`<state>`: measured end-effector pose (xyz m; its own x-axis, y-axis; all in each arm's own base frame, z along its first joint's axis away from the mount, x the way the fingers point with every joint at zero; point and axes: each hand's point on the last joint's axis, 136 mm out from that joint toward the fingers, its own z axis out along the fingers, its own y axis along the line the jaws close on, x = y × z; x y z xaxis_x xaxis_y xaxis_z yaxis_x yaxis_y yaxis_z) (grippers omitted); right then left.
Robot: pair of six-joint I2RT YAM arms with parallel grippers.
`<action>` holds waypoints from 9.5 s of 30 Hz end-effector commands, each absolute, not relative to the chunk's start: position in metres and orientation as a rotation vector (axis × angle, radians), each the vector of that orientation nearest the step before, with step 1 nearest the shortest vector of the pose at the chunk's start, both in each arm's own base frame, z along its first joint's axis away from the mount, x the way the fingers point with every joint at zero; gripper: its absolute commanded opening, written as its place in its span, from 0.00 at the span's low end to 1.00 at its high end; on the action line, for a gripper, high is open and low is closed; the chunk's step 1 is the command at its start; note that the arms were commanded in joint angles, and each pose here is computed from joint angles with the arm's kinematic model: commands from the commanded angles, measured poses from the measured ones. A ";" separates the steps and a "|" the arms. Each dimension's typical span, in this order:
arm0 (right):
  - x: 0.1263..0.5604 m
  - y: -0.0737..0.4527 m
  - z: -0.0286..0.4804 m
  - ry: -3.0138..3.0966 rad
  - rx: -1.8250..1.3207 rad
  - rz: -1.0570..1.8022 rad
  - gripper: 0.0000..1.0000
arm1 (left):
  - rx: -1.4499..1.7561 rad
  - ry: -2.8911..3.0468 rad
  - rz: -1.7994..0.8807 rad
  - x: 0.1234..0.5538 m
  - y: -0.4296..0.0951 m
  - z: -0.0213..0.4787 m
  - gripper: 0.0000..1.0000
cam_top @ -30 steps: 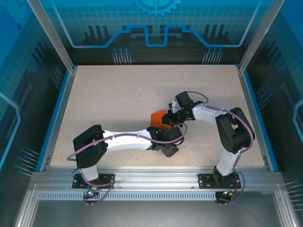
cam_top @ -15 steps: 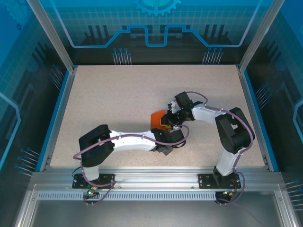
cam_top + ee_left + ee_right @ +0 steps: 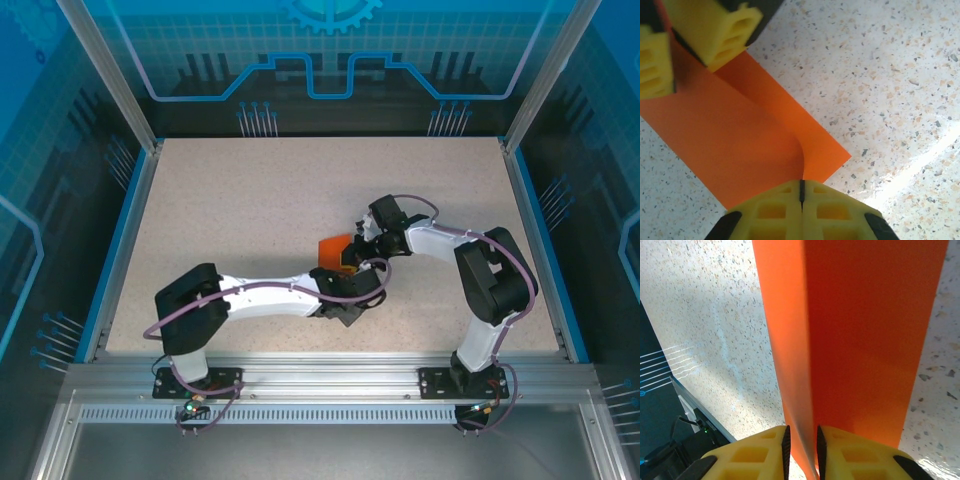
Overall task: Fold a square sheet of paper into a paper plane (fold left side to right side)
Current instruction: Fold the triangle a second time at the center of the table.
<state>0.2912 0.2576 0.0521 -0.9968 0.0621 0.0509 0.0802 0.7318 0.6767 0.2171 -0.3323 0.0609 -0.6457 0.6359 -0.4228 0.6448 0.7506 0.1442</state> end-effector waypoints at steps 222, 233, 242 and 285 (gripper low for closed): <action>0.239 0.246 -0.015 -3.086 -0.174 -0.885 0.03 | 0.490 2.708 -0.468 0.281 -0.251 0.080 0.41; 0.240 0.247 -0.016 -3.087 -0.170 -0.886 0.04 | 0.476 2.778 -1.148 0.209 -0.292 0.096 0.35; 0.238 0.246 -0.018 -3.077 -0.170 -0.885 0.04 | 0.484 2.851 -1.196 0.205 -0.298 0.067 0.31; 0.234 0.243 -0.021 -3.074 -0.165 -0.855 0.04 | 0.445 2.980 -0.896 0.214 -0.274 0.010 0.25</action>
<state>0.2627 0.2652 0.0107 -0.9849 0.1295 -0.1150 0.0307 0.7841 0.6199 0.2215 -0.2843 0.0244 -0.9596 0.2558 -0.1173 0.2764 0.7778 -0.5645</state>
